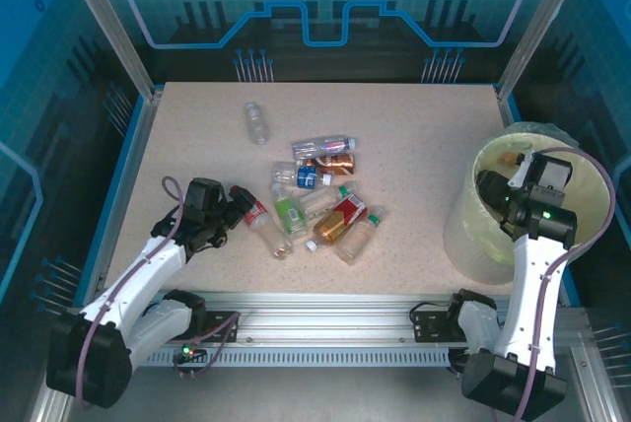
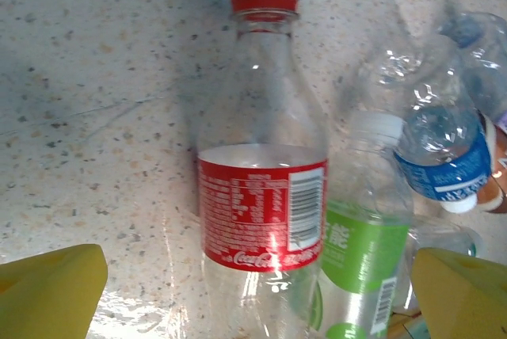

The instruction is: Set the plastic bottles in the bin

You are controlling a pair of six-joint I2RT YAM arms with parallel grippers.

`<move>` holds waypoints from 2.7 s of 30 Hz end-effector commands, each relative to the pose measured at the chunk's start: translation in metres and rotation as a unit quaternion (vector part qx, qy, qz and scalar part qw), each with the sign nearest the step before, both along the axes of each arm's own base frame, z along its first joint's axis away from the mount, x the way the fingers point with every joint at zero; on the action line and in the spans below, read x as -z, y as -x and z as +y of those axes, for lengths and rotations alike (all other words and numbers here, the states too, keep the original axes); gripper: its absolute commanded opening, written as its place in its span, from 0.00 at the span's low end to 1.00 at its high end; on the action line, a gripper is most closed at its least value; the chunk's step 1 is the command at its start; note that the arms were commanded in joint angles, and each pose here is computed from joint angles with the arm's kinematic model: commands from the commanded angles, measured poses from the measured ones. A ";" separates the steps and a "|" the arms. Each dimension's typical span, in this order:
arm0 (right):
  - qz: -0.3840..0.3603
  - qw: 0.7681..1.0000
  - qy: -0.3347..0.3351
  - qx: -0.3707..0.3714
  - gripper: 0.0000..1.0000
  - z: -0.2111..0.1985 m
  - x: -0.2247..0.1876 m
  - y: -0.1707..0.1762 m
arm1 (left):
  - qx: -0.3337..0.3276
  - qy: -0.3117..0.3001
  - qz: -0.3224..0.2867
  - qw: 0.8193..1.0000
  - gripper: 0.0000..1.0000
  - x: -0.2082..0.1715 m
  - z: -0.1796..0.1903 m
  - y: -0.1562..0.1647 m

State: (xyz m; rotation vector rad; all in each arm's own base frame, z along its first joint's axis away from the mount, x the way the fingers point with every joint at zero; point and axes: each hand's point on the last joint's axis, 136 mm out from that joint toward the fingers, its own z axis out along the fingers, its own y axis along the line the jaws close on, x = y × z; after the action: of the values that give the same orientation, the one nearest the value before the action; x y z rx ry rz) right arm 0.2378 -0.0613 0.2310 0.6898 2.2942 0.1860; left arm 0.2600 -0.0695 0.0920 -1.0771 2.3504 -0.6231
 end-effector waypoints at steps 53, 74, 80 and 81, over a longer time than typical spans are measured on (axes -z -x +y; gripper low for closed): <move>-0.346 0.888 -0.066 -0.295 1.00 0.137 -0.188 0.050 | 0.052 -0.077 0.083 0.992 0.70 0.067 -0.010 -0.056; -0.296 0.811 0.019 -0.505 1.00 0.304 -0.159 0.002 | 0.097 -0.056 -0.255 0.960 0.41 -0.118 -0.020 -0.076; -0.285 0.790 -0.043 -0.540 1.00 0.368 -0.147 -0.009 | 0.150 0.006 -0.386 0.910 0.40 -0.209 -0.050 -0.078; -0.280 0.786 -0.064 -0.547 1.00 0.377 -0.146 -0.009 | 0.161 0.022 -0.406 0.900 0.40 -0.224 -0.056 -0.078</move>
State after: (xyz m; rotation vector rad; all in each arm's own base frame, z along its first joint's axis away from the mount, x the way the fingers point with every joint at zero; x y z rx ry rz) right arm 0.2435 0.2965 0.3364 -0.7077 1.9387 0.8331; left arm 0.3376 -0.1057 0.2482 -0.4913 1.9309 -0.8618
